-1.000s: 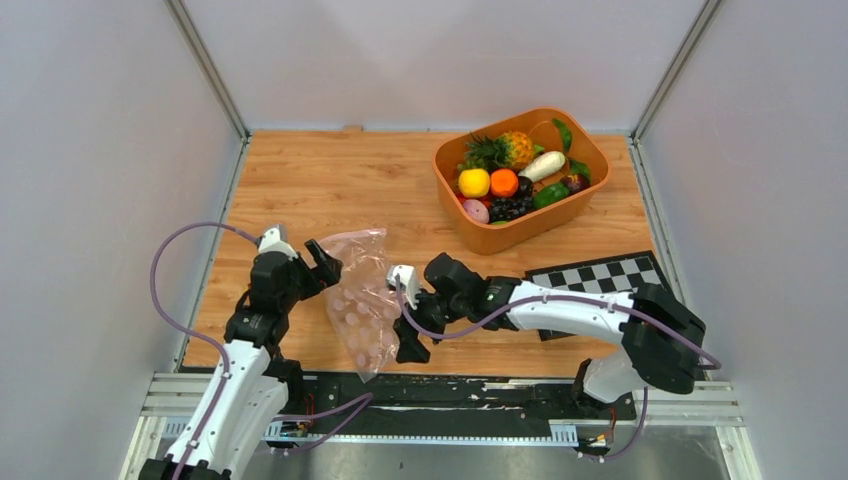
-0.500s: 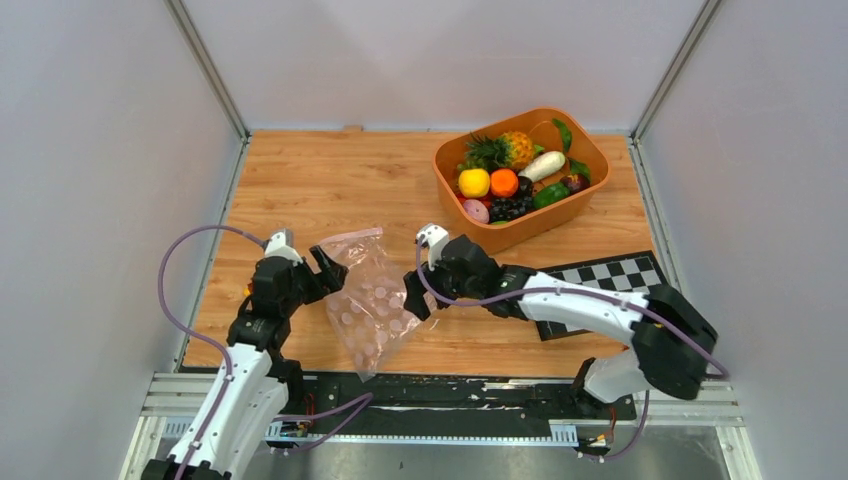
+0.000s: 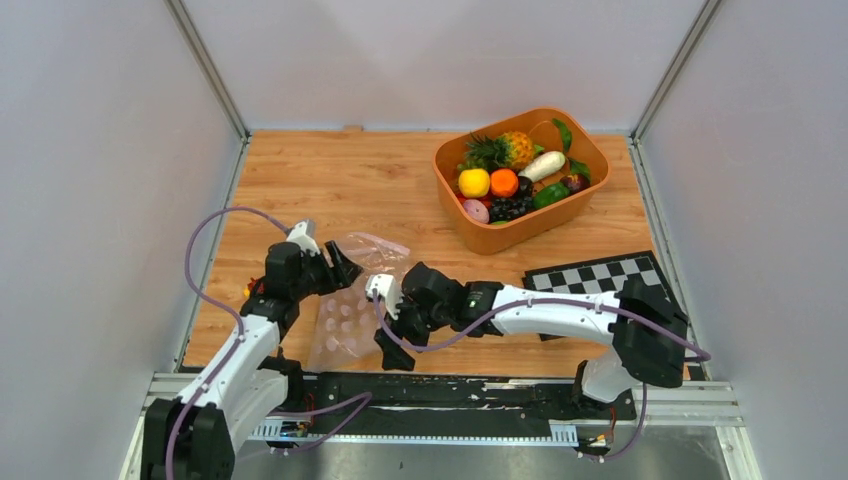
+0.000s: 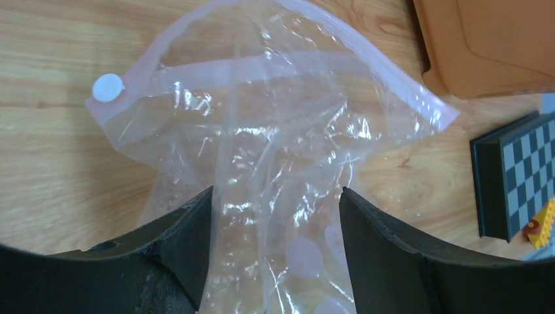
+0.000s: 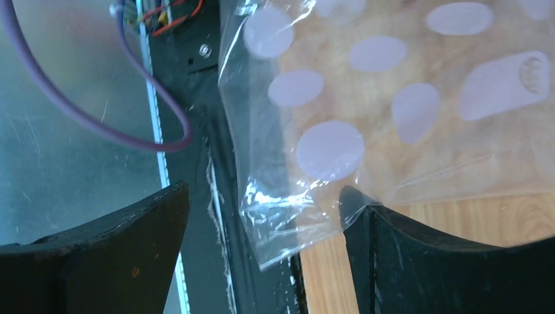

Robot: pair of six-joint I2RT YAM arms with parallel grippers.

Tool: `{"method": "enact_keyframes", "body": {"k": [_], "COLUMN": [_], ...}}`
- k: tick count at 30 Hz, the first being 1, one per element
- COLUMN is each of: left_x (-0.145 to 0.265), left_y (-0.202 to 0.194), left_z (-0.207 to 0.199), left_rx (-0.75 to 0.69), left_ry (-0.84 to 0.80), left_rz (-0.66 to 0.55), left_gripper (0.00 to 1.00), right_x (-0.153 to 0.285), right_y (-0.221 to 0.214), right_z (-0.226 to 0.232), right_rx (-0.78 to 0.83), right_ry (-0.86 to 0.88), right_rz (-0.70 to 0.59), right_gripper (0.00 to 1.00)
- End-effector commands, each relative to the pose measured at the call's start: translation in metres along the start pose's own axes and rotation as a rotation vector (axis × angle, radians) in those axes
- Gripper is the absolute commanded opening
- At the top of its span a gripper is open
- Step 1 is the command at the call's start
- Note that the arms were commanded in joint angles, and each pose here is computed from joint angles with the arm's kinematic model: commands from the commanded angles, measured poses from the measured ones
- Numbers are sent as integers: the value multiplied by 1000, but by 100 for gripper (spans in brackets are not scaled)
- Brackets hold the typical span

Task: Place the food in the zip-top bag and seal the zipper
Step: Adjust the zipper food storage bag at the center of the board, then pick up the zipper food storage bag at the center of the board.

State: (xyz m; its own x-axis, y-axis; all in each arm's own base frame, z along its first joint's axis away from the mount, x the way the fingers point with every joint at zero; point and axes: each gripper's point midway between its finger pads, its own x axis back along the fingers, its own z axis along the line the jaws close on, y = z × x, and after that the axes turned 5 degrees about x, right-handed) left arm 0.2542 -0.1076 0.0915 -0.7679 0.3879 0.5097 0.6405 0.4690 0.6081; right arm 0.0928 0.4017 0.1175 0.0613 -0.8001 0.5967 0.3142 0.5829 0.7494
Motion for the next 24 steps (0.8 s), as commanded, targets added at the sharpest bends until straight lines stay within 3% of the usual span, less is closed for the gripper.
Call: {"method": "enact_keyframes", "body": {"k": [1,7,13,18,22,24], "left_x": [-7,2,24,45,61,66], "left_y": [27,30,32,33,33,32], "left_z": [-46,-25,-24,-37,-47,-49], "left_rx": [-112,-162,-157,-148,-165,-171], "left_ry": [-162,-34,-15,-62,-100,-108], "left_rz": [-18,-26,-79,-113,-125,-124], "left_gripper": [74,80,84,87,88,89], "right_x": [19,62,100,112,93,73], "right_y": [12,17,56,92,102,92], "right_z": [-6,-38,-70,-115,-151,-174], "right_rx": [90,92,102,65,76,48], "right_ry": [-111,-367,-545,-523,-423,-400], "right_rz": [-2,-35,-213,-341,-291,-200], "right_gripper": [87,90,88,82,80,79]}}
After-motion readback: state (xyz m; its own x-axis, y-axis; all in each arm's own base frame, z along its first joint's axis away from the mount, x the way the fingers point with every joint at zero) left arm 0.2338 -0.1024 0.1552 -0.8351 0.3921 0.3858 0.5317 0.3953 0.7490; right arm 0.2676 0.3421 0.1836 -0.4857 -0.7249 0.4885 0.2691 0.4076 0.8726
